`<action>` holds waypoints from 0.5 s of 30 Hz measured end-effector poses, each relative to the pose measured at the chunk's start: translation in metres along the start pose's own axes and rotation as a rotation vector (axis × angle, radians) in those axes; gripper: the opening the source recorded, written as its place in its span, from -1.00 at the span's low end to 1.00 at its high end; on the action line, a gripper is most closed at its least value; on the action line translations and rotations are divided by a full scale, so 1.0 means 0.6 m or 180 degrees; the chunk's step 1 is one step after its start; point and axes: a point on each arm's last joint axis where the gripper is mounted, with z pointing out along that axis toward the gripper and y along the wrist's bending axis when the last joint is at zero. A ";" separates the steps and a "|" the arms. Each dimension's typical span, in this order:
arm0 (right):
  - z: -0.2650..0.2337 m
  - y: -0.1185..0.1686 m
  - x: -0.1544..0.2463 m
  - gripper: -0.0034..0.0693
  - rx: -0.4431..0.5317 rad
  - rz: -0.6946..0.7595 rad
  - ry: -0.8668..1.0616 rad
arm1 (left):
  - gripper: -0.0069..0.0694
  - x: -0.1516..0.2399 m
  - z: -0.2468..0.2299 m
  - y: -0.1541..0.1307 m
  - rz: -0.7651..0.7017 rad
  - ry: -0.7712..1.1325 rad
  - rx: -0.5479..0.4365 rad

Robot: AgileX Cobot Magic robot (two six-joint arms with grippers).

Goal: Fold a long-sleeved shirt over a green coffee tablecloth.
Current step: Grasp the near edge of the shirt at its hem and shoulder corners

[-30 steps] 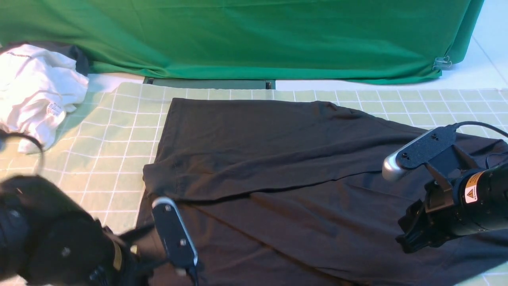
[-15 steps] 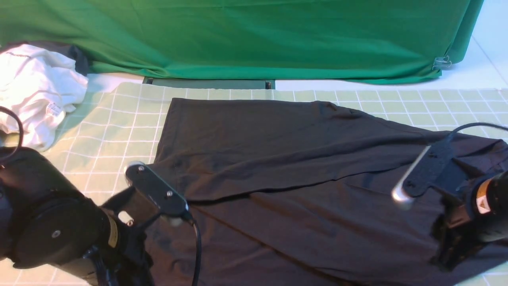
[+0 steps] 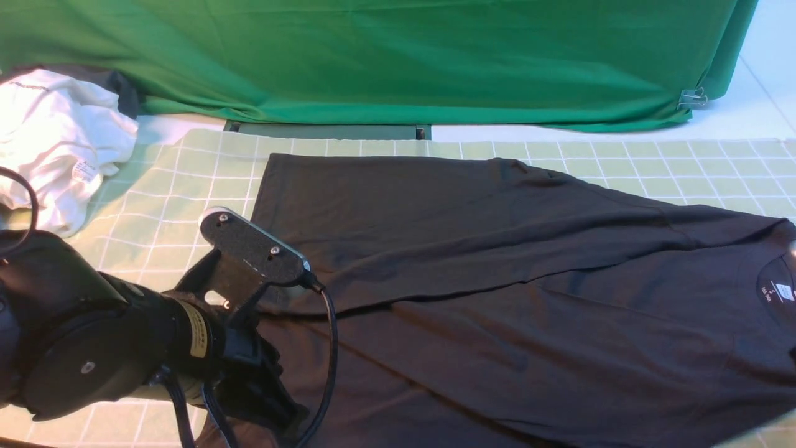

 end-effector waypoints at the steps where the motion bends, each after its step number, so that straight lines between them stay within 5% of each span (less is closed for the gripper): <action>1: 0.011 -0.006 0.000 0.29 0.0001 0.0094 0.0028 | -0.92 0.000 0.000 0.000 0.0004 0.0000 0.0000; 8: 0.029 -0.018 -0.028 0.27 0.0007 0.0202 0.0044 | -0.92 0.020 -0.001 -0.003 0.0105 0.0415 0.0071; 15: 0.042 -0.023 -0.054 0.47 0.0014 0.0254 0.0020 | -0.88 0.029 -0.003 -0.009 0.0026 0.0608 0.0197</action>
